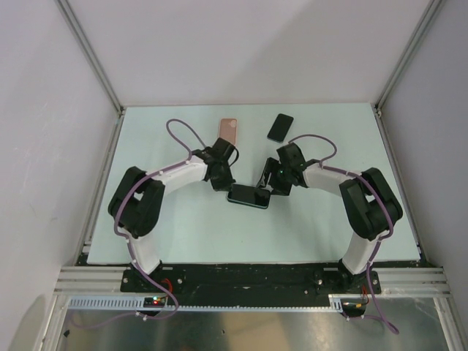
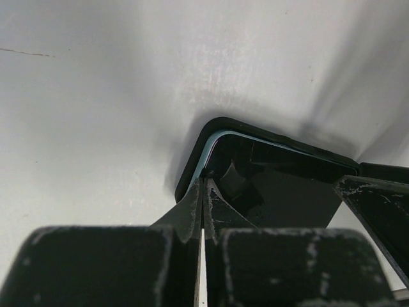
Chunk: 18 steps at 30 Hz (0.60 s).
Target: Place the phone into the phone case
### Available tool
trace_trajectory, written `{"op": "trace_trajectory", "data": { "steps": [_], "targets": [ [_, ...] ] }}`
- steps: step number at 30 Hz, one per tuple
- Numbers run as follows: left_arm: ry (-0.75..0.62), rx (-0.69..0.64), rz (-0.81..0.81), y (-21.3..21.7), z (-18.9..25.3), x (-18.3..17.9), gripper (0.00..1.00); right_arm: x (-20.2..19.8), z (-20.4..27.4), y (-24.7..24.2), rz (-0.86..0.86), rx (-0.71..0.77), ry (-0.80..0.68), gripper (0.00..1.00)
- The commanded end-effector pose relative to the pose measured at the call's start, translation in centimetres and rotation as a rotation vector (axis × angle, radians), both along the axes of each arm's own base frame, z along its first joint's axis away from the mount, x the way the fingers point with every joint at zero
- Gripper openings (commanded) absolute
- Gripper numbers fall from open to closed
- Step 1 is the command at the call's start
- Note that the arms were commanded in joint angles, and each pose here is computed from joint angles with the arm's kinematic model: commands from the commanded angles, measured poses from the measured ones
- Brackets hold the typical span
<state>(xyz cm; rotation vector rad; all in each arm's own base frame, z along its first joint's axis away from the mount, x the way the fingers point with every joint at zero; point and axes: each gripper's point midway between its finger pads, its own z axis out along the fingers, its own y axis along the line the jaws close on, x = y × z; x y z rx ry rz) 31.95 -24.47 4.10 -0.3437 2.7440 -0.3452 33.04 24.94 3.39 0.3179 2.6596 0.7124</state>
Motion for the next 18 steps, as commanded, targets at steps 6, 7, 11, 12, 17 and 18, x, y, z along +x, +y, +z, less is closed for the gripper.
{"op": "trace_trajectory", "data": {
  "steps": [6,7,11,12,17,18],
  "targets": [
    [-0.061,0.044,0.01,2.9,2.4,-0.5,0.0,0.5,-0.8,-1.5,0.021,-0.044,-0.011,0.71],
    [-0.052,0.048,0.006,3.1,2.2,-0.8,0.0,0.4,-0.9,-1.4,0.025,-0.044,-0.008,0.7],
    [-0.024,0.046,-0.003,3.2,1.4,-1.7,0.12,0.3,-1.3,-1.4,0.034,-0.046,0.004,0.7],
    [-0.02,0.041,-0.004,3.2,1.4,-1.7,0.17,0.2,-1.5,-1.4,0.034,-0.048,0.007,0.7],
    [-0.02,-0.013,-0.016,2.2,1.7,-1.9,0.38,0.2,-1.6,-1.4,0.041,-0.048,0.007,0.7],
    [-0.022,-0.027,-0.018,2.0,1.7,-1.9,0.4,0.2,-1.6,-1.4,0.041,-0.05,0.007,0.7]
  ]
}}
